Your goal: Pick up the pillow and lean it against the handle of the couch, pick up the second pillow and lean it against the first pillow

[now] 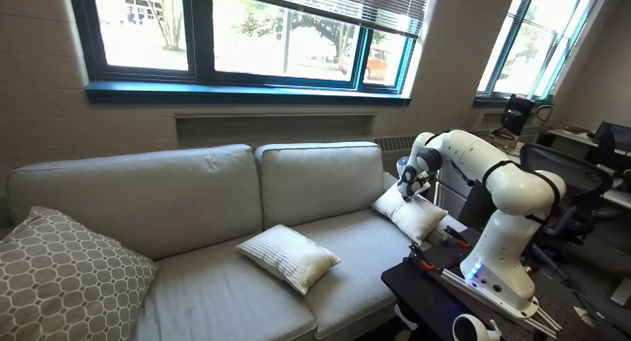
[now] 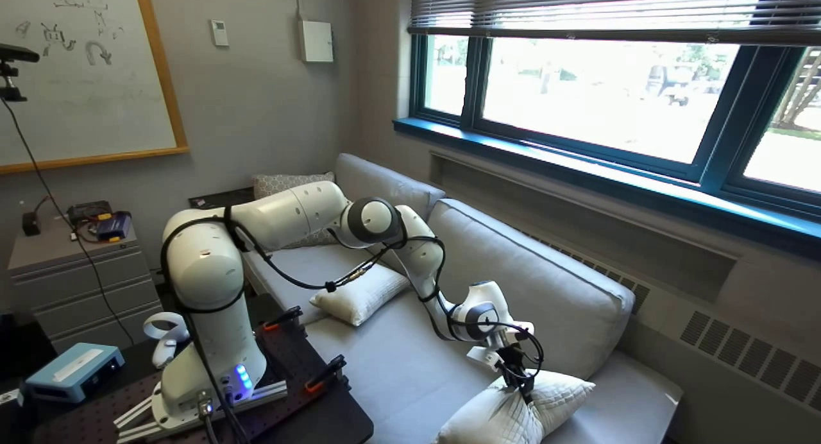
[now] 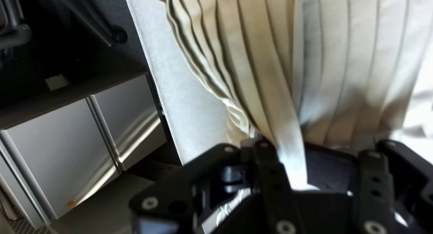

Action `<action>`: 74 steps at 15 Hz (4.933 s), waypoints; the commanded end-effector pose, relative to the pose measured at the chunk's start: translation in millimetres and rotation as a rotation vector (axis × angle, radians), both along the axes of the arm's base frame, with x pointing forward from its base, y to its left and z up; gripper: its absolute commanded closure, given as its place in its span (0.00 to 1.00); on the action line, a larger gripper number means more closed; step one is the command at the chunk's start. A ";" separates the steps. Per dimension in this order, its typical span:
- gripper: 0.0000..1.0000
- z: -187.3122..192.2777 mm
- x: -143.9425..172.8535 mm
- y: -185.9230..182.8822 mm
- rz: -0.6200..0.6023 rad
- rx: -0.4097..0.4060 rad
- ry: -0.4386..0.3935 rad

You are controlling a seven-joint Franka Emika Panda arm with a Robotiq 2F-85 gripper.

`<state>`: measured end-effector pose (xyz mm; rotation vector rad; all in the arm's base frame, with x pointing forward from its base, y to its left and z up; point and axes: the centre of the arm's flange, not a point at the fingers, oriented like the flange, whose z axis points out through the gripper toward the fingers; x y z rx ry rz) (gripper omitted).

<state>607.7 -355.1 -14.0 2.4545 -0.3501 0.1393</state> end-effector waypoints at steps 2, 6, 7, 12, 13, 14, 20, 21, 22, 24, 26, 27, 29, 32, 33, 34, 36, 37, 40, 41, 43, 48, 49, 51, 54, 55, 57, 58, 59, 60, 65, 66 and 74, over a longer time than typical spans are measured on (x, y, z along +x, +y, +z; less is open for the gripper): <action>0.97 0.8 13.7 -16.9 -0.041 -0.039 0.000; 0.71 2.7 15.8 -14.1 -0.050 -0.043 0.005; 0.71 2.7 16.3 -12.0 -0.053 -0.044 0.008; 0.42 6.0 21.6 2.8 -0.050 -0.056 -0.003; 0.33 7.1 22.7 6.6 -0.050 -0.059 -0.006; 0.26 7.7 24.4 9.2 -0.050 -0.062 -0.010; 0.00 32.0 26.9 46.6 -0.046 -0.090 -0.066; 0.00 39.9 25.0 54.6 -0.041 -0.091 -0.082; 0.00 44.6 25.6 62.8 -0.032 -0.089 -0.095; 0.00 56.1 22.3 86.2 0.015 -0.036 -0.119; 0.00 58.5 19.8 116.4 0.099 0.061 -0.133; 0.00 61.6 14.7 126.2 0.135 0.105 -0.139; 0.00 60.9 2.2 150.6 0.227 0.175 -0.139; 0.00 43.2 -24.0 209.5 0.359 0.259 -0.090; 0.00 29.8 -32.6 242.5 0.397 0.282 -0.059; 0.00 17.9 -39.8 267.4 0.433 0.307 -0.024; 0.00 -11.8 -47.8 323.3 0.491 0.330 0.071; 0.00 -26.5 -53.9 352.2 0.514 0.330 0.115; 0.00 -36.3 -57.3 359.4 0.511 0.338 0.115; 0.00 -38.5 -58.4 367.7 0.517 0.338 0.115; 0.00 -36.9 -56.2 356.5 0.502 0.335 0.107; 0.00 -53.3 -45.2 382.5 0.485 0.391 0.096; 0.00 -60.6 -42.0 405.1 0.486 0.437 0.099; 0.00 -75.6 -33.7 465.8 0.514 0.513 0.092; 0.00 -85.0 -17.7 553.8 0.527 0.684 0.026; 0.00 -87.2 -13.0 582.8 0.523 0.736 0.011; 0.00 -85.1 -7.4 637.8 0.525 0.835 -0.028; 0.00 -83.6 -5.3 655.5 0.519 0.898 -0.045; 0.00 -84.2 -4.3 669.8 0.509 0.954 -0.063; 0.00 -86.3 -3.4 681.7 0.497 1.007 -0.081; 0.00 -130.6 -11.1 712.6 0.329 1.154 -0.248; 0.00 -135.2 -21.2 714.7 0.287 1.133 -0.314; 0.00 -94.2 -74.3 750.2 0.155 0.885 -0.601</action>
